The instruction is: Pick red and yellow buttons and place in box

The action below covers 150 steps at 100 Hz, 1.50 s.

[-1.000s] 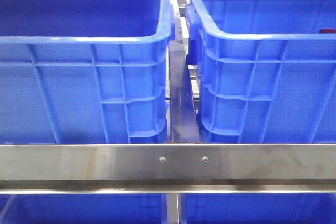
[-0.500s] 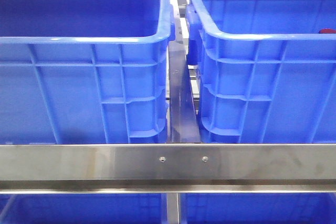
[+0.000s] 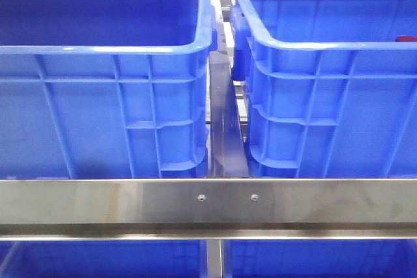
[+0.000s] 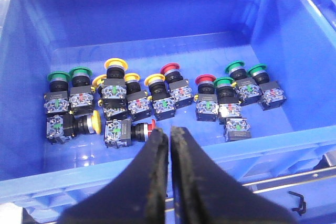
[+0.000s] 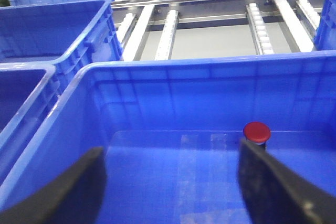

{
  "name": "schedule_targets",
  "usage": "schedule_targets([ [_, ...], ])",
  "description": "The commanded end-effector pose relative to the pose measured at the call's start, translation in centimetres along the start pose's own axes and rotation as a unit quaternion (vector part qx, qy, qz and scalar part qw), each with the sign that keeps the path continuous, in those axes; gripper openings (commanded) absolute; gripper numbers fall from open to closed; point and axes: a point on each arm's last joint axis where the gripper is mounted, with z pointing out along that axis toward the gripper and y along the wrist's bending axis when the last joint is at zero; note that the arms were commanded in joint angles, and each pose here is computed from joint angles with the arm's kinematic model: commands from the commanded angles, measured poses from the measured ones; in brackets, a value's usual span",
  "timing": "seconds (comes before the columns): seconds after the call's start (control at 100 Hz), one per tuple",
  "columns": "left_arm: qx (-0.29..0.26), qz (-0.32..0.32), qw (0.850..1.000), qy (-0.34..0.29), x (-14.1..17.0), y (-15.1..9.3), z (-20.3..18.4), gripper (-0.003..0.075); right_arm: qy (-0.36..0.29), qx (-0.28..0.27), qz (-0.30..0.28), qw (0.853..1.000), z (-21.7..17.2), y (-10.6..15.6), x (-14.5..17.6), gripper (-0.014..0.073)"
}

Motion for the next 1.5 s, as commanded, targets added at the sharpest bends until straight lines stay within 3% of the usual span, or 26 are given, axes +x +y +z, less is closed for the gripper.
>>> schedule_targets([
  [0.0,0.004,-0.007,0.999,-0.047,-1.4,-0.1,-0.4,-0.0019,-0.021,0.002,-0.008,1.000,-0.8,0.0,-0.7,0.0423],
  [0.23,0.004,-0.007,0.999,-0.047,-1.4,-0.1,-0.4,-0.0019,-0.023,-0.002,-0.008,1.000,-1.1,0.1,-0.6,0.0042],
  [0.32,0.004,-0.007,0.999,-0.047,-1.4,-0.1,-0.4,-0.0019,-0.022,-0.005,-0.008,1.000,-1.1,0.2,-0.6,-0.0070],
  [0.58,0.002,-0.003,0.999,-0.048,-1.4,0.0,-0.4,0.0010,-0.020,-0.010,-0.008,1.000,-1.1,0.3,-0.6,-0.0068],
  [0.65,0.002,-0.003,0.999,-0.048,-1.4,0.0,-0.4,0.0083,-0.020,-0.011,-0.008,1.000,-1.1,0.3,-0.6,-0.0068],
  [0.84,0.002,-0.003,0.999,-0.048,-1.4,0.0,-0.4,0.0405,-0.016,-0.022,-0.008,1.000,-1.1,0.5,-0.5,-0.0068],
  [0.94,0.002,-0.003,0.999,-0.049,-1.4,0.0,-0.4,0.0523,-0.014,-0.030,-0.009,0.999,-1.1,0.6,-0.4,-0.0068],
  [1.19,-0.014,0.020,0.999,-0.040,-2.3,0.2,1.2,0.0536,-0.013,-0.032,-0.009,0.999,-1.1,0.7,-0.4,-0.0068],
  [1.49,-0.025,0.024,0.998,0.051,-4.8,0.3,9.0,0.0536,-0.013,-0.032,-0.009,0.999,-1.1,0.7,-0.4,-0.0068],
])
